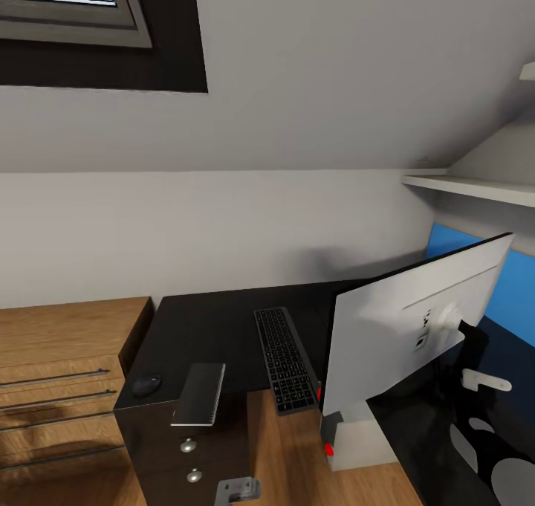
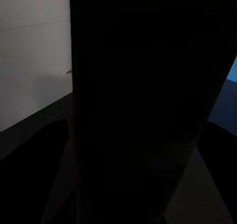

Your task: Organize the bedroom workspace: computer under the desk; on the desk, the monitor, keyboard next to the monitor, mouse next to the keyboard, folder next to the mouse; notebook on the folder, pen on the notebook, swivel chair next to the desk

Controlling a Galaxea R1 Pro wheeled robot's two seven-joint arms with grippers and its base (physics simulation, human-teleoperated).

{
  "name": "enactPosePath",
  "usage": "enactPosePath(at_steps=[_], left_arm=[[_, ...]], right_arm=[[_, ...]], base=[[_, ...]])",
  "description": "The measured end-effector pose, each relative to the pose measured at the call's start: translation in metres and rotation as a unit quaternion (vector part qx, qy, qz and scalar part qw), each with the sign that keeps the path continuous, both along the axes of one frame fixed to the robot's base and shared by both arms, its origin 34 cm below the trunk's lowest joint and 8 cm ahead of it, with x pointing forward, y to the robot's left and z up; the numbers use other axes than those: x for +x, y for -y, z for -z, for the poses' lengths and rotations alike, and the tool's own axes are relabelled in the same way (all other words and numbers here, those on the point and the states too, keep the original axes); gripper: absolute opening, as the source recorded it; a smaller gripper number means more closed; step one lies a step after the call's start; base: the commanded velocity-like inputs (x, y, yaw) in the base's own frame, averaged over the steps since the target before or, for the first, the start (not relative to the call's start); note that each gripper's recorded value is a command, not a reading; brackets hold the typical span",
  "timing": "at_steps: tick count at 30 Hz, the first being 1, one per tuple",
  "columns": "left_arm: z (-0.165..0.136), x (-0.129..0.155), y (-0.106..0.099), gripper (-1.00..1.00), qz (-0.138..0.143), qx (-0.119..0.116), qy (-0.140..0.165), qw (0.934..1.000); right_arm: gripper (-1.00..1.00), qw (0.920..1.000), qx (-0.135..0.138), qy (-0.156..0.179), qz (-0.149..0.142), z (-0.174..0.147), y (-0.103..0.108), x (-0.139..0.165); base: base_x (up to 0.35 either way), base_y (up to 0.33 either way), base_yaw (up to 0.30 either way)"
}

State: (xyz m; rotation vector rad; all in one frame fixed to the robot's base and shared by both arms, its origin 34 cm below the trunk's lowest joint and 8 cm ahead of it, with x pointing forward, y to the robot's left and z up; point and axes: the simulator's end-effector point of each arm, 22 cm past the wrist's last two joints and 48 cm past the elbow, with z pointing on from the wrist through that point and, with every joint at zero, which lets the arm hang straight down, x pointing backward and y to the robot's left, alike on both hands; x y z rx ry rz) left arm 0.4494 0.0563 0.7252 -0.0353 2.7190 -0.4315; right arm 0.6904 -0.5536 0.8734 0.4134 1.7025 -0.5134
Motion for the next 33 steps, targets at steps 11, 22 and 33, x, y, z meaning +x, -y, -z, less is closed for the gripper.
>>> enactPosePath(at_steps=[11,22,33], left_arm=[[0.0000,0.0000,0.0000,1.00,0.000,0.000,0.000,1.0000],[0.0000,0.0000,0.0000,1.00,0.000,0.000,0.000,1.0000],[0.0000,0.0003,-0.0004,1.00,-0.001,0.000,0.000,1.0000]], right_arm=[[-1.00,1.0000,0.000,0.001,0.000,-0.0007,0.0001,0.0003],[-1.00,1.0000,0.001,0.002,0.000,-0.0005,0.0000,0.0002],[-1.00,1.0000,0.000,0.002,-0.003,-0.0008,-0.0017,0.0013]], base=[[0.000,0.000,0.000],[0.000,0.000,0.000],[0.000,0.000,0.000]])
